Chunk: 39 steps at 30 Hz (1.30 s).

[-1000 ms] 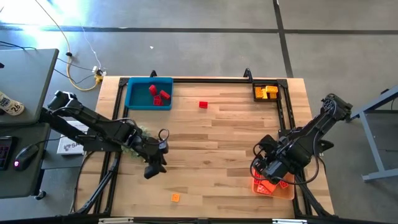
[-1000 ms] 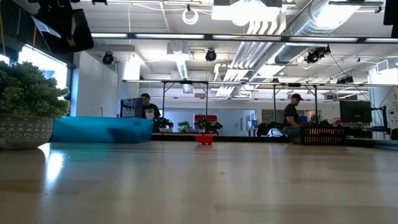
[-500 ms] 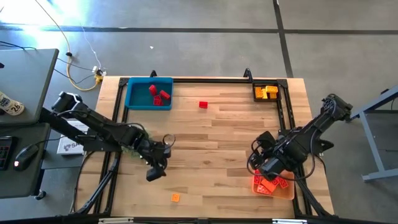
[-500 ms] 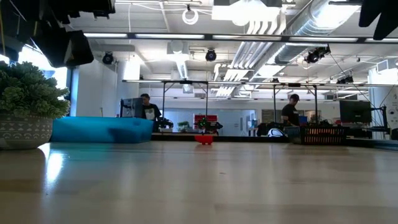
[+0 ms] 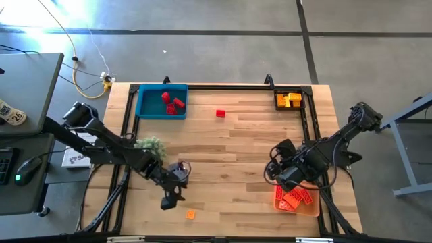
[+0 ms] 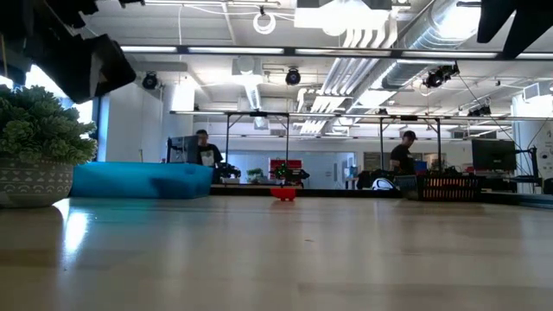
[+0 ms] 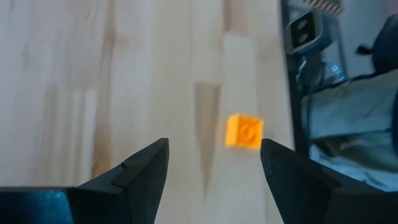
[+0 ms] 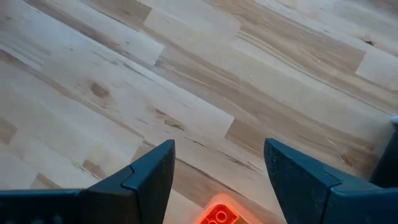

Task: Sort & place blocks by color
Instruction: Put the yellow game piece into the black bin

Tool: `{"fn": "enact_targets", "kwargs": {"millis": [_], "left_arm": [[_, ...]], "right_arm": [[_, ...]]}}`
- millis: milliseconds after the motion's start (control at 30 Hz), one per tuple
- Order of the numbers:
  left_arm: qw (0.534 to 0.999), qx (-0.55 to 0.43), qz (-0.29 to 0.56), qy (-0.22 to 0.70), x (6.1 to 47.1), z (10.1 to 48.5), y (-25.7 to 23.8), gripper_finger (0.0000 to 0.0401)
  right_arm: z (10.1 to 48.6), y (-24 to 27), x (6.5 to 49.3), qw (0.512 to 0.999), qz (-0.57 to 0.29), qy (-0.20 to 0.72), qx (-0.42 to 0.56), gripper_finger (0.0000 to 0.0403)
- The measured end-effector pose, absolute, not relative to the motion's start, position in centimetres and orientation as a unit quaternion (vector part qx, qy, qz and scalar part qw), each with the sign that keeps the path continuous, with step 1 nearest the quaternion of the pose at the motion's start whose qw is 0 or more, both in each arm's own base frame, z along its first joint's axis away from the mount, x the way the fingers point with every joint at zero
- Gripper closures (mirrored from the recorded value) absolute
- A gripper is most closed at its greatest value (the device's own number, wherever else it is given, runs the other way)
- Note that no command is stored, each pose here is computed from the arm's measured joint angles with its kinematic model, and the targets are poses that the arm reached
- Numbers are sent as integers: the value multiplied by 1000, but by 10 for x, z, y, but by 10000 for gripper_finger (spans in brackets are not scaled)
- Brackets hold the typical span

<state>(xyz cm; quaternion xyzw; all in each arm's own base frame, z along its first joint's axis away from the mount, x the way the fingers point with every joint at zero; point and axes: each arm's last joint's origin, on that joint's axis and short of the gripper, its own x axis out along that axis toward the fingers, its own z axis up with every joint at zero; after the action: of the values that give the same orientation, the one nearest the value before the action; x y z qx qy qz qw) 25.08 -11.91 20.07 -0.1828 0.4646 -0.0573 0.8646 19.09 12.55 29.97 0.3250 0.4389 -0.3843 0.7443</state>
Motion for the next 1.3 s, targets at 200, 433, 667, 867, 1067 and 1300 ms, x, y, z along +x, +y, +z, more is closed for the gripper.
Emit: {"fn": "enact_targets", "kwargs": {"millis": [200,433,667,867,1067,1300], "left_arm": [[881,-163,-60,439,257,193,-134,158],[893,-119,-69,429,257,182,-150,158],[897,-108,-75,422,260,169,-162,158],[898,-107,-84,418,265,157,-171,158],[896,-101,-93,422,264,148,-180,158],[897,-95,-100,420,264,137,-189,158]], "right_arm": [[300,127,194,748,-377,431,337,171],[301,128,196,752,-372,422,344,171],[301,128,196,756,-372,414,345,171],[301,128,197,758,-370,410,348,171],[301,129,198,759,-366,407,353,171],[301,129,198,759,-366,407,354,171]]}}
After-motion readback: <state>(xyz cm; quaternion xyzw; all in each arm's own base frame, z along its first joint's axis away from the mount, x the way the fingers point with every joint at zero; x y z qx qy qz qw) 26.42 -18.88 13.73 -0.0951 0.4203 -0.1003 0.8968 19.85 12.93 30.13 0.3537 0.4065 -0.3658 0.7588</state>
